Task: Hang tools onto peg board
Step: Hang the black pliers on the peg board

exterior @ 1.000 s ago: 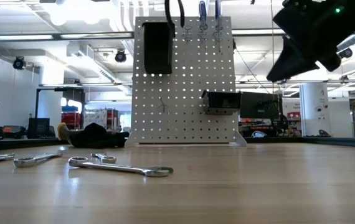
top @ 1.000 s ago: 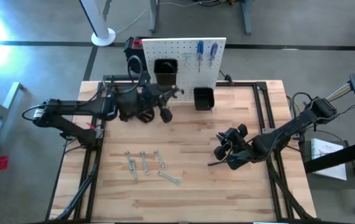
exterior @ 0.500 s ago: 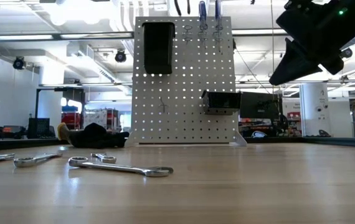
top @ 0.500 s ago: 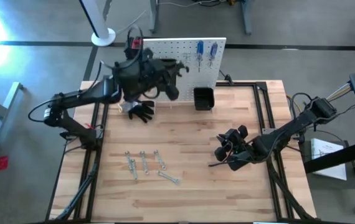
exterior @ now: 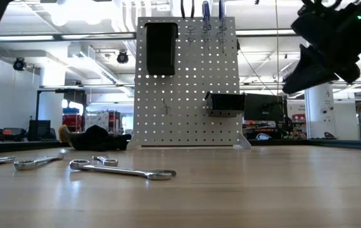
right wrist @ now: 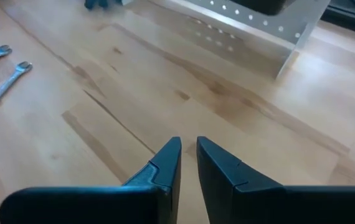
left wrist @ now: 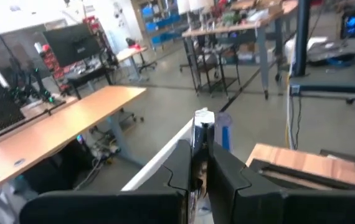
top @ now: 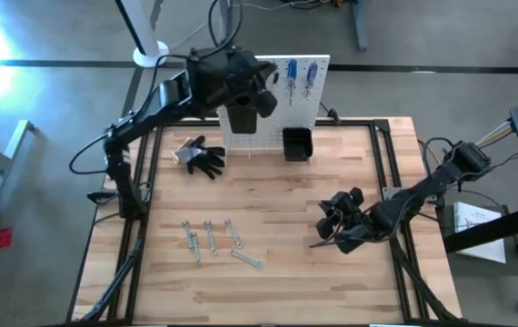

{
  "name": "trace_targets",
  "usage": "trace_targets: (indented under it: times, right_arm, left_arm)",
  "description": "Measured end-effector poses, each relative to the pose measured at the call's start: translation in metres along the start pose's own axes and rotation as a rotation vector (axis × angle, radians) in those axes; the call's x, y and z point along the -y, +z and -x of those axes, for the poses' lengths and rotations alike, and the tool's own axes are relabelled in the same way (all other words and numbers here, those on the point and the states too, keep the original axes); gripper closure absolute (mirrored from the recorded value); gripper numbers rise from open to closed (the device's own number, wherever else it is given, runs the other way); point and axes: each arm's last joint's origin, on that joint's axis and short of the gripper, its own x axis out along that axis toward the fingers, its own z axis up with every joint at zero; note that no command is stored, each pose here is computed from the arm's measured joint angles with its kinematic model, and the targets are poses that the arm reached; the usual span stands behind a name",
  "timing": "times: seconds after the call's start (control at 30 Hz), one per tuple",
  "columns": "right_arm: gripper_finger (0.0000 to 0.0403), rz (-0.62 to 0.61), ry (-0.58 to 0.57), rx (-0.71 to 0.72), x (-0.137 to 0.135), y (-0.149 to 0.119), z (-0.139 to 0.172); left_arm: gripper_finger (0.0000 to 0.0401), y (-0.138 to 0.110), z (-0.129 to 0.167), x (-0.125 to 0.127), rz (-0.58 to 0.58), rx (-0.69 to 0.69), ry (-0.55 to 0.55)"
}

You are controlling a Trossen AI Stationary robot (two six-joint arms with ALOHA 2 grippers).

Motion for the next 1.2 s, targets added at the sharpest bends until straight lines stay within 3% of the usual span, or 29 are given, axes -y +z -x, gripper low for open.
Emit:
trace_targets:
  times: [0.3,1.2]
  right_arm:
    - [0.0360,-0.039,-0.023,-0.009,0.008,-0.010,-0.004]
    - [0.0359,-0.033,-0.027,-0.009,0.009,-0.010,-0.004]
  left_arm:
    - [0.0386,-0.017,-0.016,-0.016,0.119,-0.029,0.017]
    - [0.0386,-0.030,-0.023,-0.029,0.263,-0.121,0.010]
